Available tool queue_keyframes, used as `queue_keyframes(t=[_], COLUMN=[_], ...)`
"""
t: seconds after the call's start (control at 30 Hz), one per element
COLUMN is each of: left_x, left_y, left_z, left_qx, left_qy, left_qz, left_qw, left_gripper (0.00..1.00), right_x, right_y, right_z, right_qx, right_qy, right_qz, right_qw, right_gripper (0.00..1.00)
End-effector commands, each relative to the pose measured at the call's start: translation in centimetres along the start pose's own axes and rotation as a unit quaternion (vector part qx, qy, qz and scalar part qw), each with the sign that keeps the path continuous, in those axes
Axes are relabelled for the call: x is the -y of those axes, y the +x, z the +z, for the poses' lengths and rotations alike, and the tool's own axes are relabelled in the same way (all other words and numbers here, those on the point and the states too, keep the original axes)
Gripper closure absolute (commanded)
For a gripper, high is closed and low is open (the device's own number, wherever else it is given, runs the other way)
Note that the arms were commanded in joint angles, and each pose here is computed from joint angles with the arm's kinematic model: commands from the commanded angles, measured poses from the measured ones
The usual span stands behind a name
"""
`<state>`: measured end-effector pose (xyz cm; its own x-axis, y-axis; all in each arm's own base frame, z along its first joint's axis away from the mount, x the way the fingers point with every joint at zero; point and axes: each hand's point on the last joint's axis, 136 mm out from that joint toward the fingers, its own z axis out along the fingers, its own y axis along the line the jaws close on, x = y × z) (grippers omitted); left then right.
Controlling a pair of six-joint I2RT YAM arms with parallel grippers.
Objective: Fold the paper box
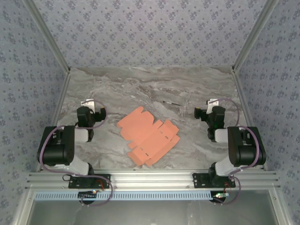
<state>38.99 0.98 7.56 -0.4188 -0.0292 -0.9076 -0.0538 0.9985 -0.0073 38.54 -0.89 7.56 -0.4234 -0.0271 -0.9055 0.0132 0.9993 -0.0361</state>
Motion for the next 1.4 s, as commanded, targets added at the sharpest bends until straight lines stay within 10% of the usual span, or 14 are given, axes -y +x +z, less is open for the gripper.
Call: queue_keyframes(t=[0.0, 1.03, 1.37], left_x=[0.2, -1.1, -3.1], left_y=[-1.5, -1.8, -6.8], left_z=[0.1, 0.1, -3.9], left_qx=[0.021, 0.021, -0.01], left_qy=[0.001, -0.017, -0.08], left_qz=[0.007, -0.017, -0.088], left_qw=[1.0, 1.0, 0.993], left_gripper=[0.01, 0.01, 0.01], right_x=[0.2, 0.4, 5.1], right_y=[-0.9, -0.8, -6.5], right_z=[0.2, 0.2, -6.1], right_qx=[0.008, 0.007, 0.018], right_qy=[0.0, -0.01, 0.118], right_qz=[-0.001, 0.013, 0.145], right_qw=[1.0, 1.0, 0.982], right_gripper=[0.01, 0.01, 0.01])
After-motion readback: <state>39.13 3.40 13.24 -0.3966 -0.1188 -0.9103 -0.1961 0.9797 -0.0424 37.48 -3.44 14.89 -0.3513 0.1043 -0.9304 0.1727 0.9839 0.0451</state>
